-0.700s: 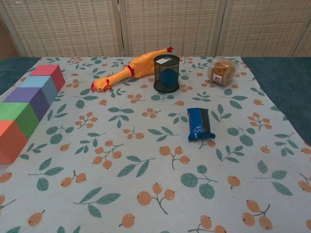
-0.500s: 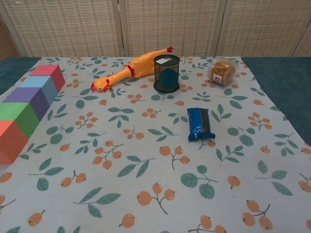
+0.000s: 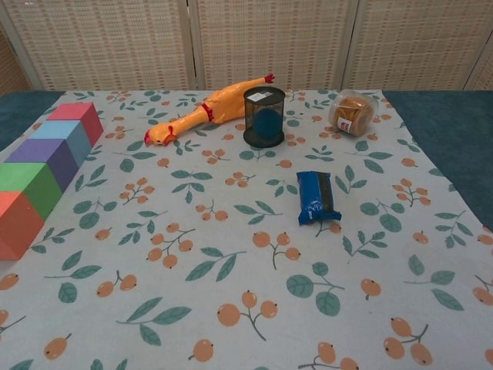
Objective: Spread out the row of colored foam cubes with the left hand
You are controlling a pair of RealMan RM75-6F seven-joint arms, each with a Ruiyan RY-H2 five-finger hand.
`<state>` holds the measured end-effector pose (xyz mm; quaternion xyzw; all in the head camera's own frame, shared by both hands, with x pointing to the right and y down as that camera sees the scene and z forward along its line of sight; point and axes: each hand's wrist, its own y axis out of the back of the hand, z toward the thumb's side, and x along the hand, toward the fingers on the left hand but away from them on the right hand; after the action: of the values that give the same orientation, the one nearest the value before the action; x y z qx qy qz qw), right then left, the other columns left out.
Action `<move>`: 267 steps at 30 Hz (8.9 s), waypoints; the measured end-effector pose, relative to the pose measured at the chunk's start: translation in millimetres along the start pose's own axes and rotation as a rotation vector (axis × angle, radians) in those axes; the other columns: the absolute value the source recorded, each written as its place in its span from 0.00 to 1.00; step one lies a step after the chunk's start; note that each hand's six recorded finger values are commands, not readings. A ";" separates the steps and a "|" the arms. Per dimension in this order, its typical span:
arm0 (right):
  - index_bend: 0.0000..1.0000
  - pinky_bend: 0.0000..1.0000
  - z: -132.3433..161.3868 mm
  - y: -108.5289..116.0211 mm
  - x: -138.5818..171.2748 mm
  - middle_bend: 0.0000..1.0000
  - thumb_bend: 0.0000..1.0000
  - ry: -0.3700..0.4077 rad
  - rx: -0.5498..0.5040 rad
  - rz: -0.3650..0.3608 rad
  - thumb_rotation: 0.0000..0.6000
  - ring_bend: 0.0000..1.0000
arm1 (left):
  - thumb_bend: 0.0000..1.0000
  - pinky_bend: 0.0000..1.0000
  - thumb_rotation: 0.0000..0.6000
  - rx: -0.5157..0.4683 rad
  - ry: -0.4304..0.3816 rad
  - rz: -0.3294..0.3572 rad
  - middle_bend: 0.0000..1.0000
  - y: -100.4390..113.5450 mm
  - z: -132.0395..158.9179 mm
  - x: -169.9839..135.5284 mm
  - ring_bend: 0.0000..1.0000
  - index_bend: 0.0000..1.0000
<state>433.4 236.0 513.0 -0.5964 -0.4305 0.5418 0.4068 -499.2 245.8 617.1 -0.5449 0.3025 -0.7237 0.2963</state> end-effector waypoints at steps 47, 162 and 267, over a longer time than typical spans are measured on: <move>0.00 0.00 4.2 -2.4 5.5 0.00 0.21 0.048 -0.149 0.115 1.00 0.00 | 0.41 0.25 1.00 0.120 -0.611 0.070 0.18 -0.7 155.6 -92.0 0.17 0.21; 0.00 0.00 10.6 -15.3 10.6 0.00 0.23 0.069 -0.196 0.203 1.00 0.00 | 0.35 0.03 1.00 -0.009 -0.522 0.105 0.04 4.0 171.4 53.5 0.24 0.00; 0.00 0.00 6.1 -22.3 7.8 0.00 0.23 0.065 -0.172 0.239 1.00 0.00 | 0.31 0.11 1.00 -0.102 -0.559 0.044 0.18 33.1 205.3 48.8 0.35 0.00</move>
<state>426.1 250.2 531.4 -0.6932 -0.3879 0.5279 0.3006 -308.5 164.0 667.5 -0.7309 0.2569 -0.5226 0.3560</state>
